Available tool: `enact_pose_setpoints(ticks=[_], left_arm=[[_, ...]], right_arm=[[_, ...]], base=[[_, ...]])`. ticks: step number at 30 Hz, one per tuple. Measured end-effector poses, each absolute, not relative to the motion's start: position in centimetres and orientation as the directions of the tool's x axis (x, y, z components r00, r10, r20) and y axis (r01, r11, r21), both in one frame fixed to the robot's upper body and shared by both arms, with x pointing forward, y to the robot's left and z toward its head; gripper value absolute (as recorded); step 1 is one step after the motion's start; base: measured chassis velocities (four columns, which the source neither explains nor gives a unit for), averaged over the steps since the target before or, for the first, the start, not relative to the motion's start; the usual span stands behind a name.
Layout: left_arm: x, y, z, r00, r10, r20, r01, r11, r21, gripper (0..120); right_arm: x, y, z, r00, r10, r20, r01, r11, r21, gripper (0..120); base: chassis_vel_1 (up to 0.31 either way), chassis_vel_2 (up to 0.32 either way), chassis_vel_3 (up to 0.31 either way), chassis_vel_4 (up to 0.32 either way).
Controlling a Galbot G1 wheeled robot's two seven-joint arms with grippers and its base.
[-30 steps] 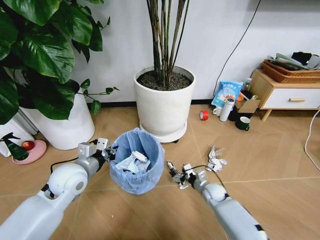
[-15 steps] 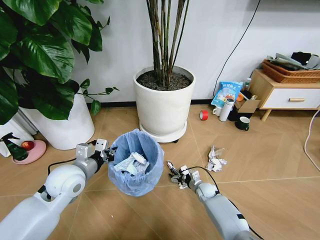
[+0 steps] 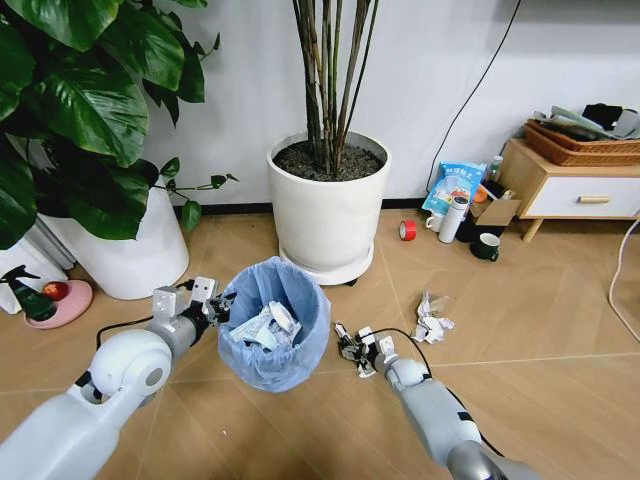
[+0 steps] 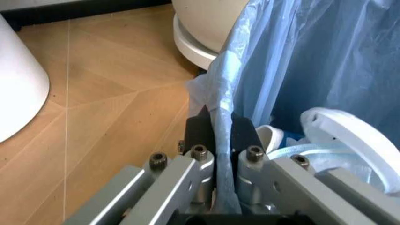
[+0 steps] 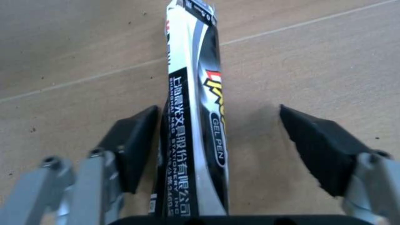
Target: Pick up the trash bin and place the garbage on the floor into it.
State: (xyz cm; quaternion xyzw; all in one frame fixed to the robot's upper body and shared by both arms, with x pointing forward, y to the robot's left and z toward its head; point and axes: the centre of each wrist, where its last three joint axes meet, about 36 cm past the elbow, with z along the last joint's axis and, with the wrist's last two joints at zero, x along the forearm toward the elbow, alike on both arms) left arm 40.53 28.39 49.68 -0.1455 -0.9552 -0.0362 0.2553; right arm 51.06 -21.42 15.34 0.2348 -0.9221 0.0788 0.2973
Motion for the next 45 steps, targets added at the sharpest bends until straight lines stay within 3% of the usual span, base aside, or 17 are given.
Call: enact_pose_setpoints(ticks=[2,5,12,16,19,25,32,37,39,45], left_arm=[[40.5,28.4,49.7,-0.828,0.26,0.498,0.297,0.955,-0.005,0],[40.5,28.3,49.8,-0.828,0.262,0.496,0.299,0.954,-0.006,0],[40.4,28.3,49.9,-0.829,0.265,0.493,0.301,0.953,-0.006,0],[40.4,28.3,50.0,-0.83,0.265,0.491,0.302,0.953,-0.006,0],[40.3,28.2,49.9,-0.829,0.267,0.491,0.302,0.953,-0.008,0],[40.1,28.1,50.0,-0.832,0.26,0.49,0.296,0.955,-0.004,0],[39.9,28.1,50.0,-0.832,0.255,0.493,0.294,0.956,0.003,0],[39.8,28.1,50.0,-0.831,0.243,0.501,0.289,0.957,0.015,0],[39.9,28.1,49.6,-0.827,0.231,0.513,0.281,0.959,0.022,0],[40.2,27.7,49.1,-0.817,0.226,0.531,0.28,0.96,0.022,0]], right_arm=[[51.1,-21.3,15.3,-0.712,-0.387,0.586,-0.48,0.877,-0.004,67],[51.3,-21.1,15.2,-0.712,-0.381,0.59,-0.48,0.877,-0.014,50],[51.4,-21.0,15.0,-0.711,-0.375,0.595,-0.483,0.875,-0.025,32],[51.3,-21.3,14.9,-0.715,-0.365,0.597,-0.476,0.879,-0.033,12],[51.2,-21.4,14.9,-0.72,-0.361,0.593,-0.47,0.882,-0.034,5],[50.5,-22.4,15.4,-0.756,-0.343,0.558,-0.428,0.903,-0.024,4],[51.0,-24.3,20.1,-0.837,-0.347,0.424,-0.388,0.922,-0.011,4],[51.7,-25.5,25.4,-0.888,-0.371,0.27,-0.397,0.917,-0.044,4],[51.5,-25.3,30.6,-0.901,-0.412,0.137,-0.42,0.907,-0.032,4],[50.3,-23.4,41.2,-0.857,-0.513,-0.059,-0.514,0.857,0.023,4]], base=[[0.0,0.0,0.0,0.0],[0.0,0.0,0.0,0.0],[0.0,0.0,0.0,0.0],[0.0,0.0,0.0,0.0],[0.0,0.0,0.0,0.0],[0.0,0.0,0.0,0.0],[0.0,0.0,0.0,0.0],[0.0,0.0,0.0,0.0],[0.0,0.0,0.0,0.0],[0.0,0.0,0.0,0.0]])
